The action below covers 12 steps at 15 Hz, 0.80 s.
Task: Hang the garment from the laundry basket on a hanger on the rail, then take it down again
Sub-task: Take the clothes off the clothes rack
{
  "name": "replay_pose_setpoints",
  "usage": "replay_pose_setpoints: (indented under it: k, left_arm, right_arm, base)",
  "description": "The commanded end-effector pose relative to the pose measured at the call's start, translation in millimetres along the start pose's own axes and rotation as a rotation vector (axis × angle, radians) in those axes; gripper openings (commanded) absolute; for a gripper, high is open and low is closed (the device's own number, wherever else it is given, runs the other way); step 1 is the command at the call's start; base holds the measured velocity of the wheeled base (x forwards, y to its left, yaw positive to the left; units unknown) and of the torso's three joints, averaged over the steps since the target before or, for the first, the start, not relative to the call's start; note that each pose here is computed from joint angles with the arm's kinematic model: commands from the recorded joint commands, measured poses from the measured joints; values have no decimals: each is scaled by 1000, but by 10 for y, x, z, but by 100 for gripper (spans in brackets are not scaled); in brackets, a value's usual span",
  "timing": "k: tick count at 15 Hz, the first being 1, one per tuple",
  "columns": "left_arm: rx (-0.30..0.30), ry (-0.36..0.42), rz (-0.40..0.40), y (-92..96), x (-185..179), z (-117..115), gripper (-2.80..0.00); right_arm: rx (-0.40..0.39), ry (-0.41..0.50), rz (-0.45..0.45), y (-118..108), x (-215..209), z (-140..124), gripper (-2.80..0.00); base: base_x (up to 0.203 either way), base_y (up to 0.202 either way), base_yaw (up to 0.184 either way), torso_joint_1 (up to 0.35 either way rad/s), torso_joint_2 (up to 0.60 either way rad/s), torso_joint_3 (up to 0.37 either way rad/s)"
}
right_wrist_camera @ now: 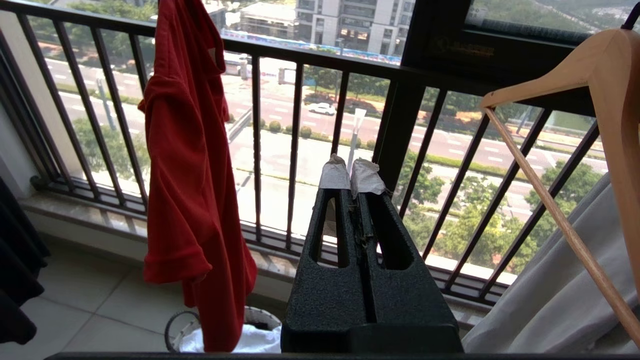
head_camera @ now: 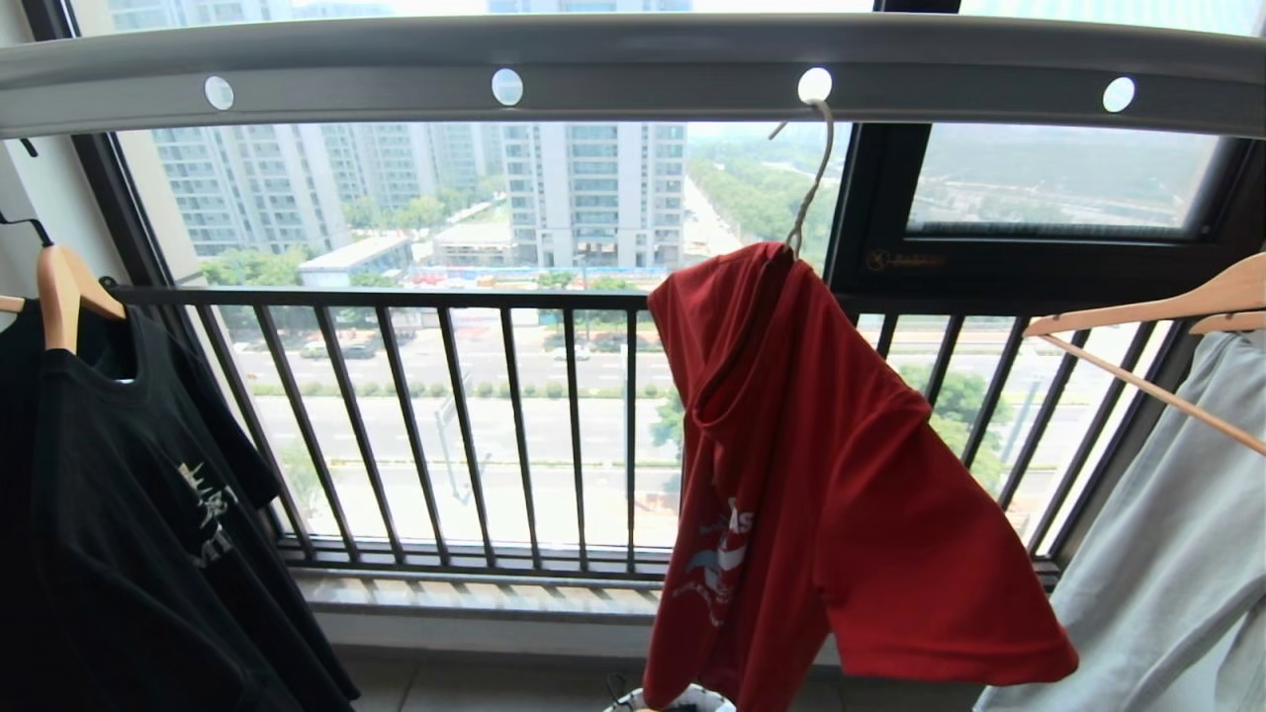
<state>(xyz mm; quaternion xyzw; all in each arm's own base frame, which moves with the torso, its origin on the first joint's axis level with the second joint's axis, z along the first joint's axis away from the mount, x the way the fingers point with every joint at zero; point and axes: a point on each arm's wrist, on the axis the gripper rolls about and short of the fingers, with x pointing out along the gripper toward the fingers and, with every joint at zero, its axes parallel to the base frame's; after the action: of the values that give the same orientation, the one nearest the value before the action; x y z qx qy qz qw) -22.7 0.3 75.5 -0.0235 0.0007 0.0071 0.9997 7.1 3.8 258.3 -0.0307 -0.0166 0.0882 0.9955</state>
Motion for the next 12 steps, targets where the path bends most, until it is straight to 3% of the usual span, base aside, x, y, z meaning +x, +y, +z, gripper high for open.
replay_pose_setpoints:
  k: [1,6,9,12]
  left_arm:
    - [-1,-1,1,0,0,0,-280]
    - [-1,0,1,0,1,-2,-280]
    - [-1,1,1,0,1,-4,-280]
    - [-1,0,1,0,1,-3,-280]
  right_arm:
    - [5,35,21,-56,274,233,-280]
    - [7,36,94,-112,574,646,-280]
    - [35,115,218,-109,651,876,-280]
    - [53,169,342,-77,857,937,-280]
  base:
    - [0,0,0,0,0,0]
    - [0,0,0,0,0,0]
    - [0,0,0,0,0,0]
    - [0,0,0,0,0,0]
